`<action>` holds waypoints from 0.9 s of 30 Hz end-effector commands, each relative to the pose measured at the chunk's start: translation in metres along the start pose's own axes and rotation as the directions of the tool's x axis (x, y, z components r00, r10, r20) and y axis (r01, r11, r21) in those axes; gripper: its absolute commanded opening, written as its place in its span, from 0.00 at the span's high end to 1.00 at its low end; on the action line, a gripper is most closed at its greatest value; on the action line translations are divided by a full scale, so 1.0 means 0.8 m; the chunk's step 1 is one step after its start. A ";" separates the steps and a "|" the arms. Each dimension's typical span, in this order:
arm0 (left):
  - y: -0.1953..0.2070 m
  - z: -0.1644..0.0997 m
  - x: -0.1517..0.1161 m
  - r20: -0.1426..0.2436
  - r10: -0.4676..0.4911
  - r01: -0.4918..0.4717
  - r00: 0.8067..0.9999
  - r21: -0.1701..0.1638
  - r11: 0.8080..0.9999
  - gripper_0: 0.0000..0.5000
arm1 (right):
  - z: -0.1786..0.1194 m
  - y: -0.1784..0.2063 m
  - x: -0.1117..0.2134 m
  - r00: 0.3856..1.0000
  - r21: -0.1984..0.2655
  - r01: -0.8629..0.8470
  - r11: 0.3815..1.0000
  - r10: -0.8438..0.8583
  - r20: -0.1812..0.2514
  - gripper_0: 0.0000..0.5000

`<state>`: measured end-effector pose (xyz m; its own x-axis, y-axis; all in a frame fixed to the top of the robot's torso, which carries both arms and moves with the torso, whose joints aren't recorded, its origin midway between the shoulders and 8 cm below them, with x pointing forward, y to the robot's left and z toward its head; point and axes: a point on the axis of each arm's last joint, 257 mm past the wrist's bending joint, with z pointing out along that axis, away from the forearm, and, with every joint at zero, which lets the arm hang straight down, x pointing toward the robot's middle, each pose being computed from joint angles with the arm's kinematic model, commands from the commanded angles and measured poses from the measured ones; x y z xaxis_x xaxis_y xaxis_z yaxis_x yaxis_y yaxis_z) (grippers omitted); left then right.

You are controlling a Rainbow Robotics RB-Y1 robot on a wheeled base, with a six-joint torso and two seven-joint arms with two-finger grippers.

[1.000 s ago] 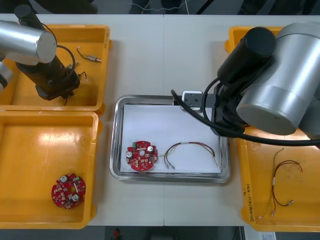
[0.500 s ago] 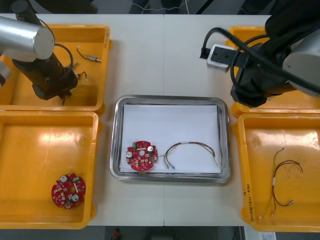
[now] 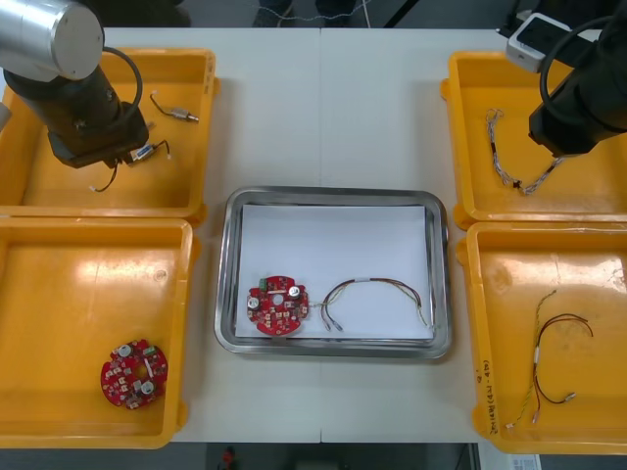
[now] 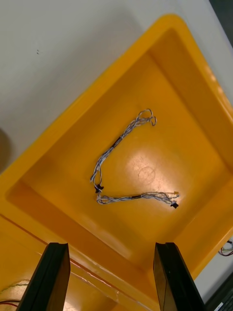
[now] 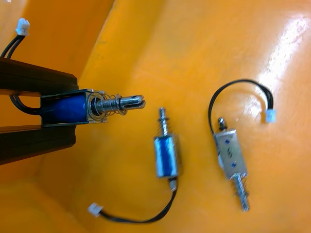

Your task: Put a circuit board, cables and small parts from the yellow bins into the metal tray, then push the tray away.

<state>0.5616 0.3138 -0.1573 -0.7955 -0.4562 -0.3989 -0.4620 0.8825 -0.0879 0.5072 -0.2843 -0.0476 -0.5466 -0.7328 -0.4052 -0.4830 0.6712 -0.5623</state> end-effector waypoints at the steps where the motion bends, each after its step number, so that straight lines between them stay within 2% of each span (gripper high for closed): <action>1: -0.010 -0.061 -0.026 0.083 0.018 -0.020 0.996 0.020 1.000 1.00 | 0.002 -0.043 0.012 0.991 0.039 -0.128 0.991 0.130 -0.039 0.00; 5: -0.031 -0.084 -0.006 0.085 0.082 -0.085 0.993 0.038 0.996 1.00 | 0.011 -0.063 0.010 0.976 0.050 -0.201 0.978 0.204 -0.069 0.00; 10: -0.060 -0.107 0.021 0.088 0.150 -0.156 0.985 0.072 0.985 1.00 | 0.020 -0.087 0.010 0.948 0.021 -0.299 0.954 0.300 -0.105 0.00; 12: -0.077 -0.117 0.037 0.091 0.185 -0.193 0.979 0.095 0.977 1.00 | 0.025 -0.098 0.016 0.926 0.002 -0.358 0.934 0.355 -0.125 0.00; 17: -0.116 -0.132 0.069 0.097 0.236 -0.249 0.967 0.158 0.956 1.00 | 0.030 -0.118 0.035 0.880 0.004 -0.455 0.891 0.450 -0.156 0.00; 22: -0.156 -0.134 0.110 0.114 0.308 -0.325 0.944 0.180 0.928 1.00 | 0.034 -0.138 0.060 0.818 0.029 -0.546 0.838 0.540 -0.199 0.00; 27: -0.192 -0.122 0.144 0.119 0.362 -0.380 0.924 0.207 0.902 1.00 | 0.043 -0.142 0.071 0.759 0.011 -0.618 0.786 0.600 -0.252 0.00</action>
<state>0.5041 0.1533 -0.1064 -0.8782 -0.0736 -0.4727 -0.0416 0.9961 -0.0778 0.5433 -0.4100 -0.0634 -0.8934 -0.1988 -0.4029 -0.0982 0.9615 -0.2567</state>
